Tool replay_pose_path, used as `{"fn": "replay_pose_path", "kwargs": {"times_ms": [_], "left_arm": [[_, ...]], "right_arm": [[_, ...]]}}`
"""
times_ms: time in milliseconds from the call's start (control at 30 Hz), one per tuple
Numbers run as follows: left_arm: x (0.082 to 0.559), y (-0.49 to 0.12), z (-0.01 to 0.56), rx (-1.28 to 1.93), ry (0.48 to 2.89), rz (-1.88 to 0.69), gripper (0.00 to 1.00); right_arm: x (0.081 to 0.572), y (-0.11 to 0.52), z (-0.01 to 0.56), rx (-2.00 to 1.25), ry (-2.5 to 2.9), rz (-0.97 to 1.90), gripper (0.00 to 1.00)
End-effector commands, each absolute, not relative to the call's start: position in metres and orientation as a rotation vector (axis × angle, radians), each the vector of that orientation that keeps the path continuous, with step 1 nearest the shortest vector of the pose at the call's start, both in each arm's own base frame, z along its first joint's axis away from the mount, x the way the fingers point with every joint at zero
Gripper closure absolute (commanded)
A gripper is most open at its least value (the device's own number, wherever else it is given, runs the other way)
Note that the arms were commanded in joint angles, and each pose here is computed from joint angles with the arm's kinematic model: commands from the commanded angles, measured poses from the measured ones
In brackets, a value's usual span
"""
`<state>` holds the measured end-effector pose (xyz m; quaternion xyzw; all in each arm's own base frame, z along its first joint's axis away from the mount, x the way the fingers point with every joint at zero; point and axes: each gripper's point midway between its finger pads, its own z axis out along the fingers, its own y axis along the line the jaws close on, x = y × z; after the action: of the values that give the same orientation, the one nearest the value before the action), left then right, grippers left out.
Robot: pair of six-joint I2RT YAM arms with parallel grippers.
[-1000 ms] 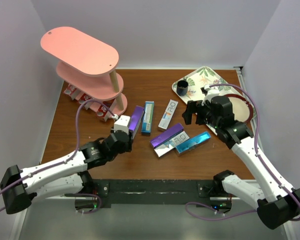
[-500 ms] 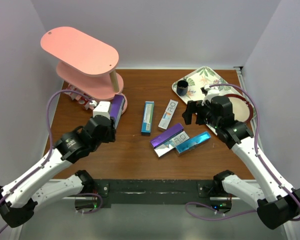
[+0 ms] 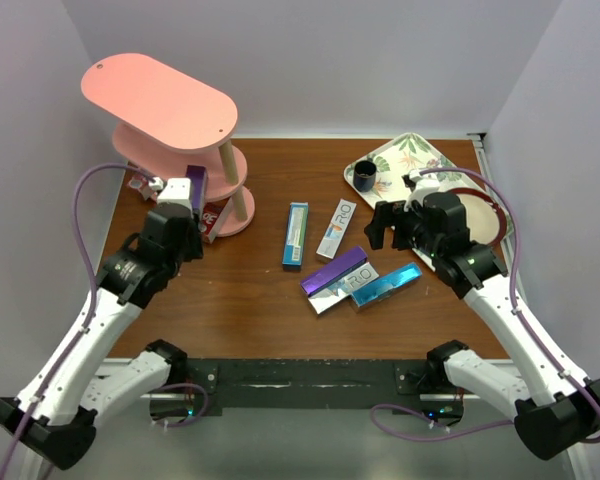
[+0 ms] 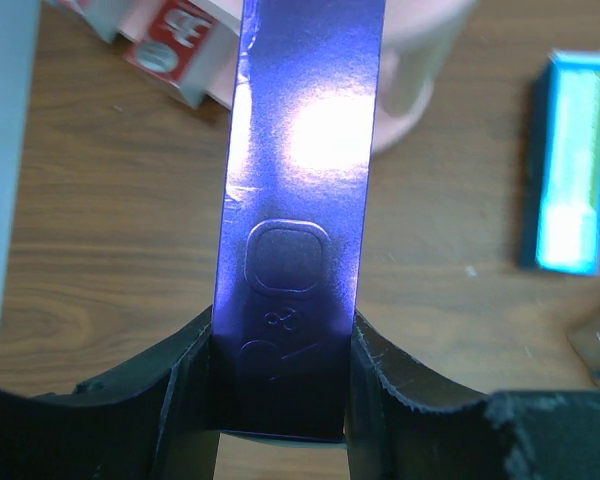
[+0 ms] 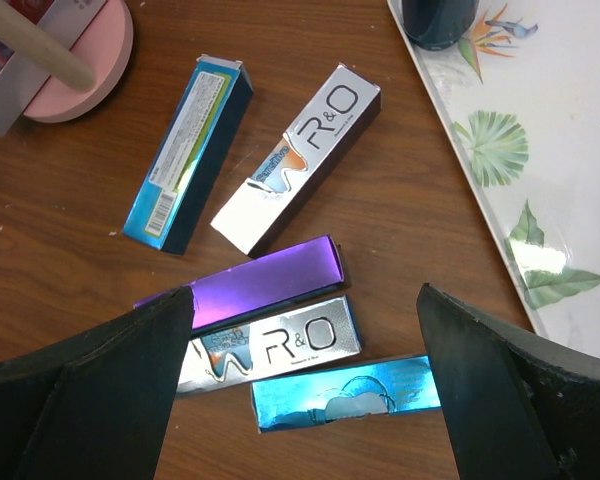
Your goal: Place and organize the toothpastes onto the shelf
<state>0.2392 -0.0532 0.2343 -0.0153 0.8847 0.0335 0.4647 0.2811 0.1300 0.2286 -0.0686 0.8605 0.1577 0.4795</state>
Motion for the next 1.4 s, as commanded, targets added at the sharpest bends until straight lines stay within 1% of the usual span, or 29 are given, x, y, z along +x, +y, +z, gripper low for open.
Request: {"fn": "replay_pose_path", "kwargs": {"times_ms": [0, 33, 67, 167, 200, 300, 367, 433, 467, 500, 667, 767, 933, 1000, 1200, 1300, 1333, 1367], "left_arm": [[0.288, -0.033, 0.270, 0.005, 2.019, 0.074, 0.77], [0.295, -0.010, 0.271, -0.021, 2.020, 0.118, 0.77], [0.300, -0.012, 0.271, 0.009, 2.023, 0.059, 0.77], [0.322, 0.000, 0.281, 0.010, 1.977, 0.081, 0.76], [0.332, 0.005, 0.273, 0.006, 2.004, 0.089, 0.76], [0.357, 0.032, 0.278, -0.045, 1.987, 0.084, 0.76], [0.377, 0.034, 0.289, -0.024, 1.880, 0.032, 0.76], [0.387, 0.052, 0.290, -0.055, 1.832, 0.014, 0.76], [0.394, 0.051, 0.299, -0.025, 1.792, -0.030, 0.76], [0.400, 0.064, 0.292, -0.050, 1.810, -0.031, 0.75], [0.424, 0.075, 0.307, 0.099, 1.776, 0.038, 0.73], [0.438, 0.081, 0.301, 0.162, 1.820, 0.053, 0.72], [0.454, 0.103, 0.296, 0.215, 1.834, 0.189, 0.71], [0.462, 0.108, 0.294, 0.239, 1.838, 0.208, 0.70], [0.477, 0.115, 0.289, 0.335, 1.793, 0.228, 0.63], [0.478, 0.123, 0.278, 0.349, 1.794, 0.136, 0.61], [0.478, 0.116, 0.276, 0.390, 1.764, 0.052, 0.60], [0.476, 0.126, 0.270, 0.376, 1.763, 0.025, 0.59]], "right_arm": [[0.281, 0.134, 0.239, -0.193, 2.056, 0.421, 0.01], [0.281, 0.135, 0.239, -0.195, 2.059, 0.423, 0.01], [0.281, 0.136, 0.238, -0.200, 2.062, 0.428, 0.01], [0.280, 0.139, 0.240, -0.206, 2.056, 0.445, 0.02], [0.280, 0.140, 0.240, -0.210, 2.053, 0.456, 0.01], [0.277, 0.145, 0.242, -0.226, 2.052, 0.492, 0.01], [0.276, 0.148, 0.243, -0.232, 2.046, 0.509, 0.01], [0.275, 0.151, 0.248, -0.239, 2.030, 0.531, 0.02], [0.275, 0.151, 0.248, -0.239, 2.026, 0.538, 0.01], [0.275, 0.152, 0.249, -0.239, 2.021, 0.542, 0.01], [0.269, 0.154, 0.254, -0.245, 2.000, 0.572, 0.02], [0.265, 0.155, 0.260, -0.252, 1.983, 0.590, 0.01], [0.263, 0.154, 0.262, -0.254, 1.978, 0.591, 0.02], [0.263, 0.155, 0.261, -0.257, 1.983, 0.593, 0.02], [0.266, 0.153, 0.256, -0.247, 1.997, 0.578, 0.01], [0.265, 0.151, 0.256, -0.245, 1.998, 0.566, 0.01], [0.265, 0.150, 0.256, -0.243, 1.996, 0.563, 0.01], [0.265, 0.150, 0.255, -0.243, 1.999, 0.560, 0.02]]}}
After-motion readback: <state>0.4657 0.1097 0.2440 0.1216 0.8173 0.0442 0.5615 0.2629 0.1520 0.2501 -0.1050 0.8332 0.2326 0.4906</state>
